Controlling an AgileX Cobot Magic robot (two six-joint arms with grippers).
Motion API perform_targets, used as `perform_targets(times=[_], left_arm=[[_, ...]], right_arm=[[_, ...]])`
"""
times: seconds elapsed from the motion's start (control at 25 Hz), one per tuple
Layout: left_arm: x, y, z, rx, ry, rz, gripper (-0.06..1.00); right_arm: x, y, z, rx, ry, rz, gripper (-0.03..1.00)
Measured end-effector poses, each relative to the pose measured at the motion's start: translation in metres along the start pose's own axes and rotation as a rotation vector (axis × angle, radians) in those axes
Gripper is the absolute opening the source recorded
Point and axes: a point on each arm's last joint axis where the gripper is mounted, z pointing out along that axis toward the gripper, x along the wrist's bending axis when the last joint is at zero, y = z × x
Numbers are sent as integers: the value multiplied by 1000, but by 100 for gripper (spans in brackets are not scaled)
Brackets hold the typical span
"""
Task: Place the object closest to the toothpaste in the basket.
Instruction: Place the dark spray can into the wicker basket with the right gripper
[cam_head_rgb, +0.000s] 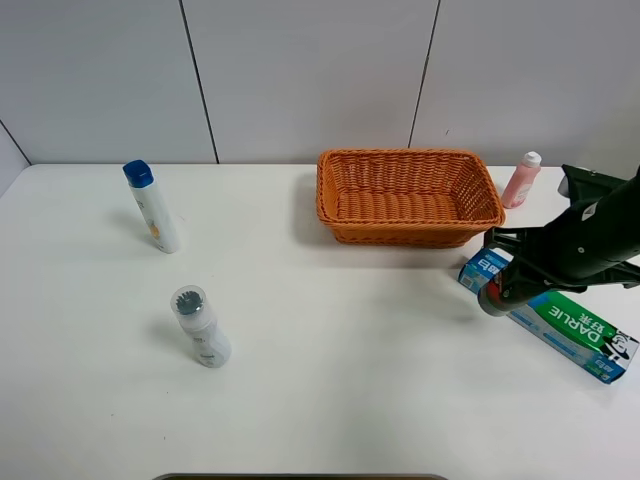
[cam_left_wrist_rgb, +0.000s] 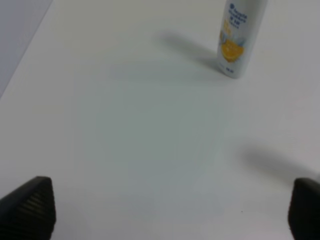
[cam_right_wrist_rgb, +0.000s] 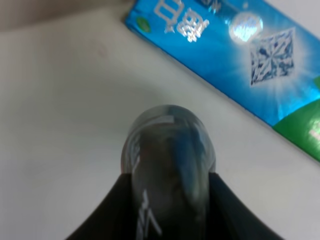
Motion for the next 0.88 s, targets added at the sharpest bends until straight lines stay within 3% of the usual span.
perform_targets(times=[0.32,0.68,0.88], left_arm=[[0,0,0,0,0,0,94],[0,0,0,0,0,0,94],[0,0,0,0,0,0,94]], right_arm=[[5,0,-48,-144,50,-30,32],[38,28,-99,-307,125,-158,32],[52,47,-100,-325,130,-198,32]])
